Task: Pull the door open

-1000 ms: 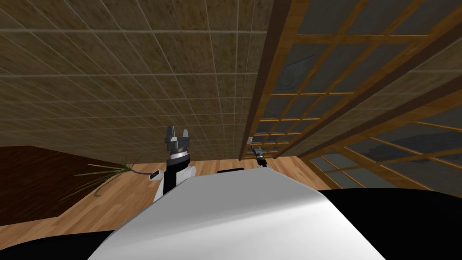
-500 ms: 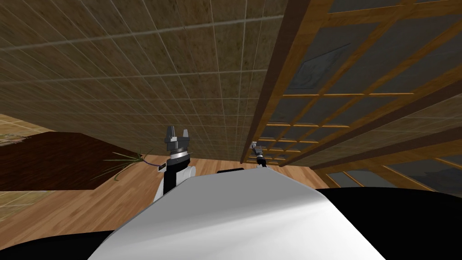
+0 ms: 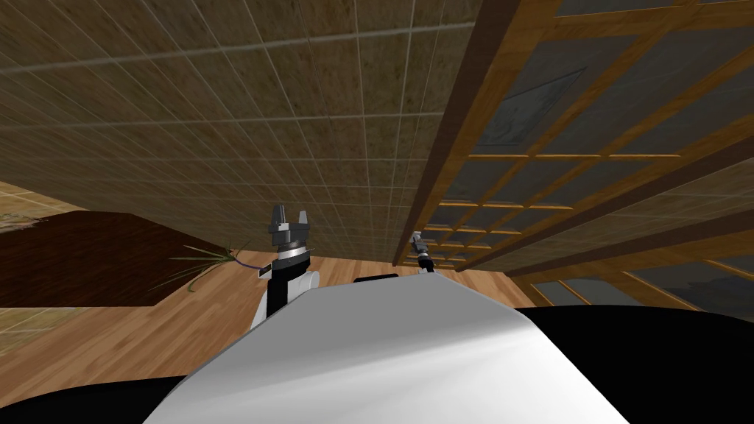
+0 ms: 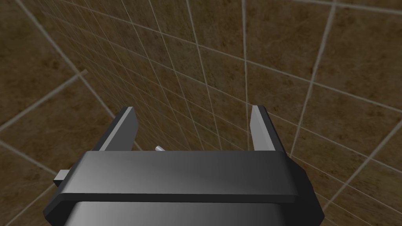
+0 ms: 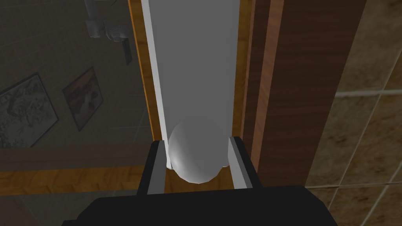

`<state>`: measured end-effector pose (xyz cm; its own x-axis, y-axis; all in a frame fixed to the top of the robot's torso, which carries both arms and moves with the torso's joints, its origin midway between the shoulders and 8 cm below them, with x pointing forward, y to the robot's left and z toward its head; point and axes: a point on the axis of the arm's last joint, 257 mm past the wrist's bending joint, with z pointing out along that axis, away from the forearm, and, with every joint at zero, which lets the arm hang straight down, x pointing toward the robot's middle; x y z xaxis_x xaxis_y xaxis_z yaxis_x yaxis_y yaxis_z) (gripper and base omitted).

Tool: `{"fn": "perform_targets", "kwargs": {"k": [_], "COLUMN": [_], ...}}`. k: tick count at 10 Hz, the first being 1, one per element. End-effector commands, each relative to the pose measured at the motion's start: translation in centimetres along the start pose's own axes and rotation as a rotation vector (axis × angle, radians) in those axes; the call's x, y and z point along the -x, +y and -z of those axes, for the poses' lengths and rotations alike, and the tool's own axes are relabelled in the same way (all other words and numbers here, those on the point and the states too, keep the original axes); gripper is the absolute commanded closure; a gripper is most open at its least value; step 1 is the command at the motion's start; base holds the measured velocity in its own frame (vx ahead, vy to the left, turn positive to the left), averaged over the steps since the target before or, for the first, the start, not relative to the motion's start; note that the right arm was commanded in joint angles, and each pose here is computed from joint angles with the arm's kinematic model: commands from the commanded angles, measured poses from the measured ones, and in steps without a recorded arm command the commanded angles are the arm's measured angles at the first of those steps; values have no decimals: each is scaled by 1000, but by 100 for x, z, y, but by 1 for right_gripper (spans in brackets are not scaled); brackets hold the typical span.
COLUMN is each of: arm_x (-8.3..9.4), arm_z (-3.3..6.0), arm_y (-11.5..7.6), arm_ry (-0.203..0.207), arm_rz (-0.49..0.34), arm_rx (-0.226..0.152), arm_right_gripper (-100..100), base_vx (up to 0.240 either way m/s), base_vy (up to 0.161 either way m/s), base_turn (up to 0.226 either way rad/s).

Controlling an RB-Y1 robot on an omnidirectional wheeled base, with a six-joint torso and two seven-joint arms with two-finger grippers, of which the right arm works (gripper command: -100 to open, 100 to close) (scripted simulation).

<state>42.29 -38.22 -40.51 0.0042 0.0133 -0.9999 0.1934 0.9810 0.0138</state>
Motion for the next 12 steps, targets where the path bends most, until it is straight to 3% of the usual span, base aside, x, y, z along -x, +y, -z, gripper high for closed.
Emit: {"fn": "perform_targets", "kwargs": {"k": [1,12], "arm_x": [19,-21], "arm_z": [0,73], "arm_y": [-72,-229], "arm_ry": [-4,3], "arm_rz": [5,-276], "arm_rx": [-10,-32], "arm_right_gripper": [100,100], "base_vx": [-1,-36], "base_vy": [-5,2], "base_turn": [6,17]}}
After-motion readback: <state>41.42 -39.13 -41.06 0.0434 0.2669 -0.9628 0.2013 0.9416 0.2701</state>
